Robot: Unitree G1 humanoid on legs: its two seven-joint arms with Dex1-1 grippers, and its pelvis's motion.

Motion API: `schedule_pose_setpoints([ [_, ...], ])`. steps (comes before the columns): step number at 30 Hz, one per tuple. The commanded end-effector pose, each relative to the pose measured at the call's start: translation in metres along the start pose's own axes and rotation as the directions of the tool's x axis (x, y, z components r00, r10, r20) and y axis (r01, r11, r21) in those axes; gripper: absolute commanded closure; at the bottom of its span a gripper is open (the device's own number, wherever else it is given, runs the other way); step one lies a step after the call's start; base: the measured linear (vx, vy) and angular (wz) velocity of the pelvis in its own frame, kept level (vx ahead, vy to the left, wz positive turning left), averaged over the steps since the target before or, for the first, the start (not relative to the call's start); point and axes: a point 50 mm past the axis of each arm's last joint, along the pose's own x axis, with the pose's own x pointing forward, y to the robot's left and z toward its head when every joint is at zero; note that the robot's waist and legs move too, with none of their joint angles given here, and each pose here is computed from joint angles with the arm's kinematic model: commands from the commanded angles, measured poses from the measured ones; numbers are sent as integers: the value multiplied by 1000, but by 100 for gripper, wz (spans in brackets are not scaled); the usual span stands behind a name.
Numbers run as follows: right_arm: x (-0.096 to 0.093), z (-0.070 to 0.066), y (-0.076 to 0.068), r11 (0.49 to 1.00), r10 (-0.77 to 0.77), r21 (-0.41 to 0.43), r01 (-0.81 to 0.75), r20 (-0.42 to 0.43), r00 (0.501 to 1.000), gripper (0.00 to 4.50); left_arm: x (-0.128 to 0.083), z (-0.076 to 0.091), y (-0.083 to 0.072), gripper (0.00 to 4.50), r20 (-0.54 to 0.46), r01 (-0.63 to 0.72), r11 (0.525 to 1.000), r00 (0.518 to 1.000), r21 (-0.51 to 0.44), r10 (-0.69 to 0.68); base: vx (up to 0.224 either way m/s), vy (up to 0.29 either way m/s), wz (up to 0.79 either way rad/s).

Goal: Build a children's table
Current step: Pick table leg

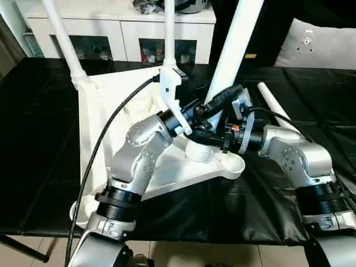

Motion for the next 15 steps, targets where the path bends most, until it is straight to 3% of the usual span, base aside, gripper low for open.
schedule_pose_setpoints([
  [1,1,-1,0,1000,-1,4,1,-17,1000,109,3,6,-4,266,19,21,1000,1000,19,-21,0,0,0],
  [4,1,-1,-1,1000,-1,6,1,-18,1000,109,3,6,-4,266,18,23,1000,1000,19,-24,0,0,0],
  [5,1,-1,-1,1000,-1,7,1,-18,1000,136,3,6,-4,266,17,24,1000,1000,20,-24,0,0,0],
  [8,1,-2,-1,1000,-2,11,2,-20,1000,142,3,6,-4,266,15,26,999,1000,19,-26,0,0,0],
  [15,1,-4,-4,999,-31,19,32,-28,999,209,3,6,-4,266,8,30,999,1000,26,-30,0,0,0],
])
